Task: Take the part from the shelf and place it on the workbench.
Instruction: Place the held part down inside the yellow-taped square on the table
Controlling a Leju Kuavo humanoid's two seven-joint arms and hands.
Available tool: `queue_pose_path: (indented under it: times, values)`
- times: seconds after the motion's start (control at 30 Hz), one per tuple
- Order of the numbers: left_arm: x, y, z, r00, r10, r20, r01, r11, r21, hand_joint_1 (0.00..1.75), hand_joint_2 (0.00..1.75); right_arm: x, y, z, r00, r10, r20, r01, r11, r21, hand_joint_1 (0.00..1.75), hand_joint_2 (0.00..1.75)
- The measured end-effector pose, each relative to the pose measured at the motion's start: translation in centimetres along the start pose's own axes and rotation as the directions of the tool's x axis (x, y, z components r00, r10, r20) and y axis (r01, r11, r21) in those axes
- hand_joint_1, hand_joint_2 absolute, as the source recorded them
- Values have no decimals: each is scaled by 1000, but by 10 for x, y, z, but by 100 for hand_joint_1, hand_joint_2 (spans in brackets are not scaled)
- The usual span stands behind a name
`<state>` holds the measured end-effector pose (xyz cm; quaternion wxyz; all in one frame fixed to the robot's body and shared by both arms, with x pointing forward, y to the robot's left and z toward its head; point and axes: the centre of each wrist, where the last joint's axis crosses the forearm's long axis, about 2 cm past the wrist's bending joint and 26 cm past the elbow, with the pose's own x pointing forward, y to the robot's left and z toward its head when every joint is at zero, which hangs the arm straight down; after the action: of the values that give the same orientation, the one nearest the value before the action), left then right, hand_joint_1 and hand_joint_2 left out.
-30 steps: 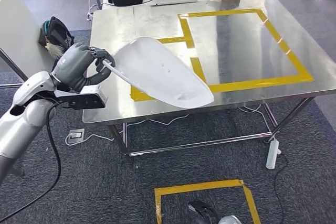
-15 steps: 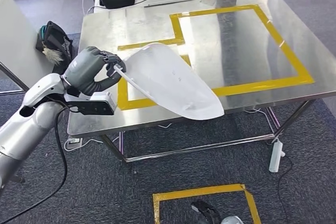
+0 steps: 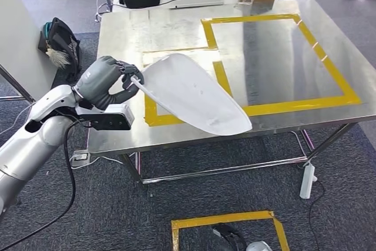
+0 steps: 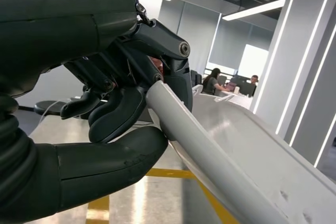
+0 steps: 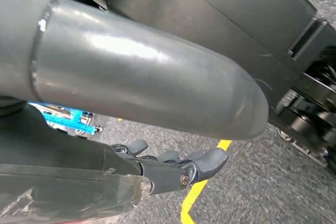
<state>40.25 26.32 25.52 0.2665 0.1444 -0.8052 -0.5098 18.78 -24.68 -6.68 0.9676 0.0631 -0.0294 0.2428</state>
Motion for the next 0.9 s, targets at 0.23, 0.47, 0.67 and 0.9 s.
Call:
queue_pose_path:
  times: [0.23, 0.47, 0.67, 0.9]
  values:
    - [2, -2, -2, 1000, -11, 9, 11, 1000, -12, 175, 175, 2, -1, 1, 1000, -10, 5, 10, 1000, 5, 0, 0]
    - [4, 2, -10, 999, -28, 24, 29, 999, -17, 175, 175, 4, 0, 1, 1000, -17, 11, 17, 1000, 12, 0, 0]
    - [6, -6, -12, 999, -24, 27, 25, 999, -42, 175, 175, 2, 0, 0, 1000, -21, 3, 21, 1000, 16, 0, 0]
    - [7, -5, -17, 1000, -23, 19, 24, 998, -66, 175, 175, 3, 0, 1, 1000, -28, -1, 28, 999, 20, 0, 0]
